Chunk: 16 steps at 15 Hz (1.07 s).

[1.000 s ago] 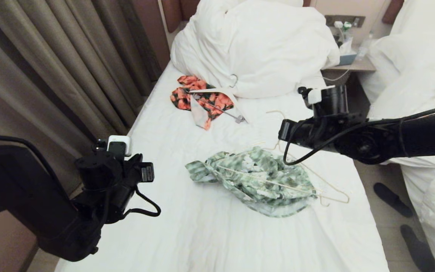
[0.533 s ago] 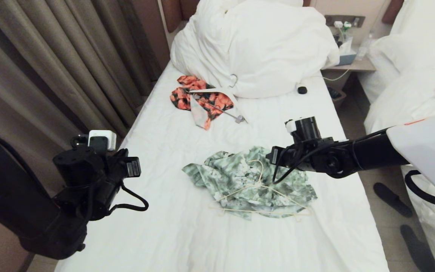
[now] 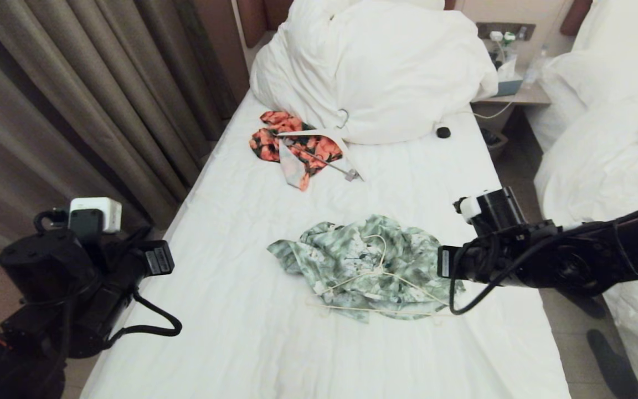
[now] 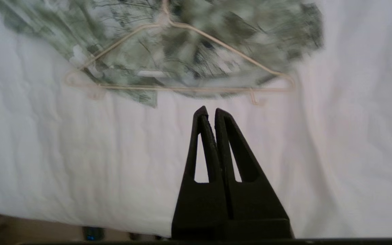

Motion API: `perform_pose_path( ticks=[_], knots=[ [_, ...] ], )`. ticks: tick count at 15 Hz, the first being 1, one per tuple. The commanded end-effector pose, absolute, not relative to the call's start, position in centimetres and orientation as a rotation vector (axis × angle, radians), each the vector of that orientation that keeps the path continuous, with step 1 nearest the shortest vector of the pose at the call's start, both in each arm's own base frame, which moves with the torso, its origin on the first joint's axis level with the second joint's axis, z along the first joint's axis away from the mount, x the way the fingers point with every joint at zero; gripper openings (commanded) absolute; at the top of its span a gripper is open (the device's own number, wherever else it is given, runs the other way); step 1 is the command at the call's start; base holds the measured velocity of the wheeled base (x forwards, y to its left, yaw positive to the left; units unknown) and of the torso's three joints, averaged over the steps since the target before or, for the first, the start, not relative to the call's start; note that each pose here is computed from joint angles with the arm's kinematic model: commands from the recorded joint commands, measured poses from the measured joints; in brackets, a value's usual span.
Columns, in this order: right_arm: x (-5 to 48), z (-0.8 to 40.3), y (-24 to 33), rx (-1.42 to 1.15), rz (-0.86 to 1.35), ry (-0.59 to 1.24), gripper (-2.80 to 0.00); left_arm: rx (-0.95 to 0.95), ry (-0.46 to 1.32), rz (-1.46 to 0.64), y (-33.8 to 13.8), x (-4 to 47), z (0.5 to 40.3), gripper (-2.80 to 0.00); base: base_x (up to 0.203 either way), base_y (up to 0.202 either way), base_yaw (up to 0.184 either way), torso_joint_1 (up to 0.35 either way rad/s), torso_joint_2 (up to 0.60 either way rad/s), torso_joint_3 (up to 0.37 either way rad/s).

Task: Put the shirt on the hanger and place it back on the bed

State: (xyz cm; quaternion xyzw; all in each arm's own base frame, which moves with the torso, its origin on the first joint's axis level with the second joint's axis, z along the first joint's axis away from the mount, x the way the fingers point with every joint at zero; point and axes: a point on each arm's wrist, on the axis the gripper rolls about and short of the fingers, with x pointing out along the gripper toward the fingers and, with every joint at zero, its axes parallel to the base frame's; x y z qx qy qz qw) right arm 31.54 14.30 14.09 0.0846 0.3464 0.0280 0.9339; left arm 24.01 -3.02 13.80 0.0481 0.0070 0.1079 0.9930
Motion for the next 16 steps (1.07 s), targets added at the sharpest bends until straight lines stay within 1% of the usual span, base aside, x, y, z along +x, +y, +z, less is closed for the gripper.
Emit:
perform_pose_path(
  ticks=[1, 5, 8, 12, 14, 16],
  knots=[
    [28.0, 16.3, 12.6, 0.184, 0.051, 0.657, -2.80, 0.078, 0.002, 0.229, -2.6, 22.5, 14.1, -2.80, 0.000, 0.000, 0.000, 0.000, 0.00, 0.000],
    [20.8, 19.9, 9.1, 0.217, 0.039, 0.505, -2.80, 0.042, -0.087, 0.381, -0.8, 19.3, 16.0, -2.80, 0.000, 0.000, 0.000, 0.000, 0.00, 0.000],
    [14.3, 22.1, 5.6, 0.256, 0.041, 0.360, -2.80, 0.033, -0.224, 0.393, -0.7, 14.1, 18.2, -2.80, 0.000, 0.000, 0.000, 0.000, 0.00, 0.000],
    [6.4, 22.1, 1.5, 0.269, -0.018, 0.233, -2.80, 0.083, -0.321, 0.434, 0.1, 7.3, 19.4, -2.80, 0.000, 0.000, 0.000, 0.000, 0.00, 0.000],
    [3.0, 21.4, 0.1, 0.280, -0.072, 0.183, -2.80, 0.102, -0.359, 0.528, 0.8, 3.7, 20.0, -2.80, 0.000, 0.000, 0.000, 0.000, 0.00, 0.000],
    [0.8, 20.7, -0.5, 0.286, -0.128, 0.157, -2.80, 0.117, -0.367, 0.620, 1.4, 0.4, 20.1, -2.80, 0.000, 0.000, 0.000, 0.000, 0.00, 0.000]
  ],
)
